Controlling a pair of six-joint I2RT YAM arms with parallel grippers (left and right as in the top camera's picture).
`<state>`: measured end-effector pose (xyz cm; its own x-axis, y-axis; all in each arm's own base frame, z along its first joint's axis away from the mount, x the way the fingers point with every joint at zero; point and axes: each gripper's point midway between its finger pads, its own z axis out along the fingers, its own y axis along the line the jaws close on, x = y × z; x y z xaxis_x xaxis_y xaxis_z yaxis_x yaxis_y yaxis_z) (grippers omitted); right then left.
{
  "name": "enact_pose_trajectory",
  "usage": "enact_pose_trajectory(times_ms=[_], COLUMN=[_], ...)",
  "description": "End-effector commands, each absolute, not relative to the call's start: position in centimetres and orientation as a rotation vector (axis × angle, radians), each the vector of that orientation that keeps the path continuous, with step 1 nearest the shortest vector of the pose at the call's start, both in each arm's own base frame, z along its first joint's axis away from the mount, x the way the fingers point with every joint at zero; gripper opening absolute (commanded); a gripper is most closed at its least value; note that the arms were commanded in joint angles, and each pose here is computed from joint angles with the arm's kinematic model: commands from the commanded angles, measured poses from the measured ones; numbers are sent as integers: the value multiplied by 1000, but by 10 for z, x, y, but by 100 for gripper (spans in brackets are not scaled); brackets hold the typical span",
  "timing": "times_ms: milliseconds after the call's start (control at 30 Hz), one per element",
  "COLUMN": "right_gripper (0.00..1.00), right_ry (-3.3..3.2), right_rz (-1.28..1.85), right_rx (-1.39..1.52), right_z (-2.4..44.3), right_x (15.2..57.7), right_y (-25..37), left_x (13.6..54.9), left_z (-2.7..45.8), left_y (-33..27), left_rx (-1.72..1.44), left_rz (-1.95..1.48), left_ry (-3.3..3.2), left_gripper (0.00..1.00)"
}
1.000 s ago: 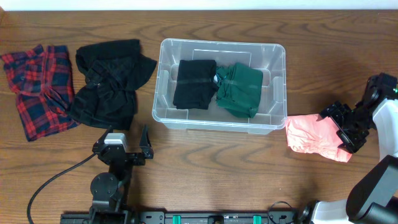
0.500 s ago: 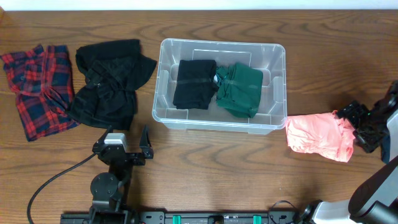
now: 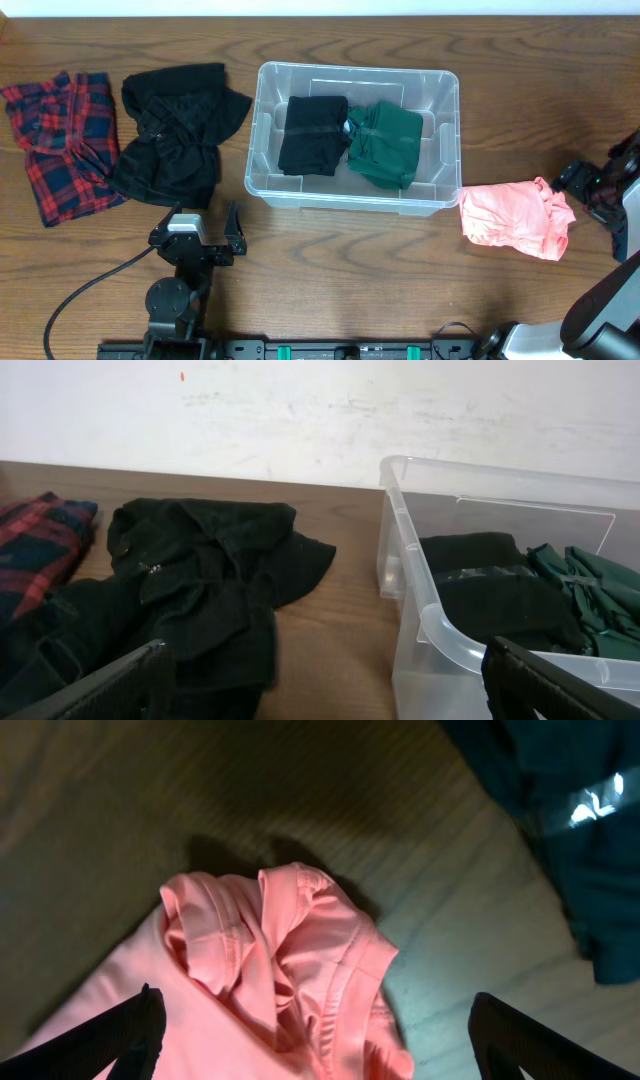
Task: Pack container
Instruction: 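Grasp the pink shirt with the right gripper and lift it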
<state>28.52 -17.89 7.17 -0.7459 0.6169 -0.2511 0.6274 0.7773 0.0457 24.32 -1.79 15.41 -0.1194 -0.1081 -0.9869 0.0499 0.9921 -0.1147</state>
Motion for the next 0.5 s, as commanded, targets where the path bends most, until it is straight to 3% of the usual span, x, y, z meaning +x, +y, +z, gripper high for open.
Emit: enact_pose_trajectory(times_ms=[0,133,267,467], right_gripper=[94,95,88,87], right_ry=[2803,2826,2831,2835], right_rz=[-23,71,105,118], right_rx=[796,723,730,759], right_z=[56,38,31,19], right_x=[279,274,271,263], right_y=[-170,-154,-148,-142], left_x=[243,243,243,243], left_z=[136,136,136,136], left_y=[-16,-16,-16,-16], left_rx=[-53,-52,-53,-53], left_rz=[-123,-123,-123,-123], left_ry=[1728,1728,1728,1728], left_gripper=[98,98,98,98])
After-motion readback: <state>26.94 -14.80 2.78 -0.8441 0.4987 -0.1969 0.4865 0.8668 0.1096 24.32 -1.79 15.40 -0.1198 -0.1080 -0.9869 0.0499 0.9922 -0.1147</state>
